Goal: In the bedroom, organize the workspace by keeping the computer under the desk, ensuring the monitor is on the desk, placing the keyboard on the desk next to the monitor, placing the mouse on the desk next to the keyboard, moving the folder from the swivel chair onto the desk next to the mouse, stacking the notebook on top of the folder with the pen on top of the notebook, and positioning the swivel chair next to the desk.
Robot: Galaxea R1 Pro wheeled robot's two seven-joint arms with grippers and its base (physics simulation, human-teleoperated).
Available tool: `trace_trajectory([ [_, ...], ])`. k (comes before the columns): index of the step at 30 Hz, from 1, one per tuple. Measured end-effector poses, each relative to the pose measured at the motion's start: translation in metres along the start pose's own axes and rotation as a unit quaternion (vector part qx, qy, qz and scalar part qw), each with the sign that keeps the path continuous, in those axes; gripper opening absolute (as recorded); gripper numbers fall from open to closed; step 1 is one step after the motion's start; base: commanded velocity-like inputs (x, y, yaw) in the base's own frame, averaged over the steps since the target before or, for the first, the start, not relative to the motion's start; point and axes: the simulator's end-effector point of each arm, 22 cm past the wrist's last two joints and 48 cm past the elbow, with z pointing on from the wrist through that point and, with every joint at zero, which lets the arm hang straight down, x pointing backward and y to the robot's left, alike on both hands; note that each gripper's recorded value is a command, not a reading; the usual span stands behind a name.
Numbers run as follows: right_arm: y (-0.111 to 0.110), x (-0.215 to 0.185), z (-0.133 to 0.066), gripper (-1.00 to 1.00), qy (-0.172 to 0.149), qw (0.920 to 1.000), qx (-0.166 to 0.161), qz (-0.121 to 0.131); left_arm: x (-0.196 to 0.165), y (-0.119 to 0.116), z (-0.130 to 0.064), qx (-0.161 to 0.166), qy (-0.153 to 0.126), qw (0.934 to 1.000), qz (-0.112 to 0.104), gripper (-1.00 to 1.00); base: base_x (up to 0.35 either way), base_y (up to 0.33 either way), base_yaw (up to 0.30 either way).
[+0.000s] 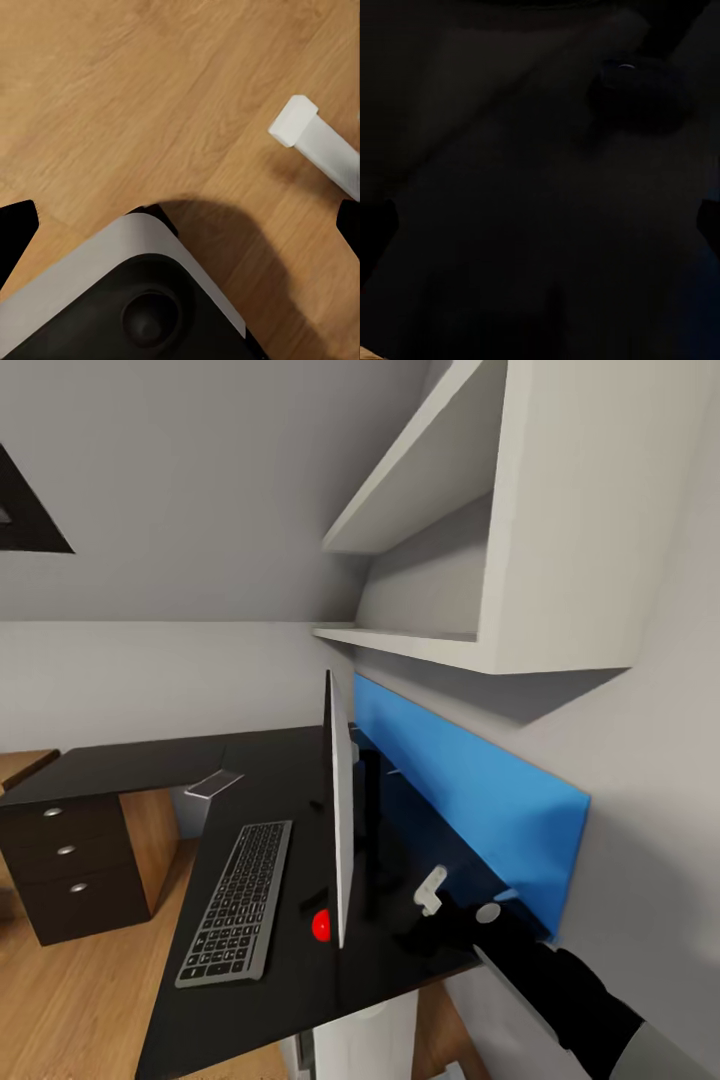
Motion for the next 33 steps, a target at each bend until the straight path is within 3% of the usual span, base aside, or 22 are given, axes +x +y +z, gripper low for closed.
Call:
trace_trajectory([
  [8, -0.016, -0.012, 0.0, 1.0, -0.003, 0.9998, -0.003, -0.021, 0.0, 0.0, 0.0, 0.0, 0.0, 1.0, 0.0, 1.0, 0.0, 0.0, 0.139],
  [11, -0.019, -0.03, -0.005, 1.0, -0.011, 0.9989, -0.033, -0.031, 0.001, 0.0, 0.0, 0.002, 0.0, 1.0, 0.0, 1.0, 0.0, 0.0, 0.08],
  [13, -0.018, -0.029, -0.008, 1.0, -0.008, 0.9973, -0.065, -0.033, 0.001, 0.0, 0.0, 0.005, 0.001, 1.0, 0.0, 1.0, 0.0, 0.0, 0.036],
  [16, -0.026, -0.024, -0.006, 1.0, -0.021, 0.9954, -0.084, -0.04, 0.002, -0.001, 0.0, 0.007, 0.001, 1.0, 0.001, 1.0, 0.0, 0.0, 0.016],
  [25, -0.044, -0.014, -0.004, 1.0, -0.027, 0.9955, -0.083, -0.034, 0.002, -0.002, -0.001, 0.009, 0.002, 1.0, 0.001, 1.0, 0.019, -0.01, 0.003],
  [33, -0.04, -0.027, -0.003, 1.0, -0.039, 0.9953, -0.084, -0.03, -0.004, -0.006, 0.0, 0.013, -0.006, 0.9999, 0.006, 1.0, 0.1, -0.052, 0.0],
])
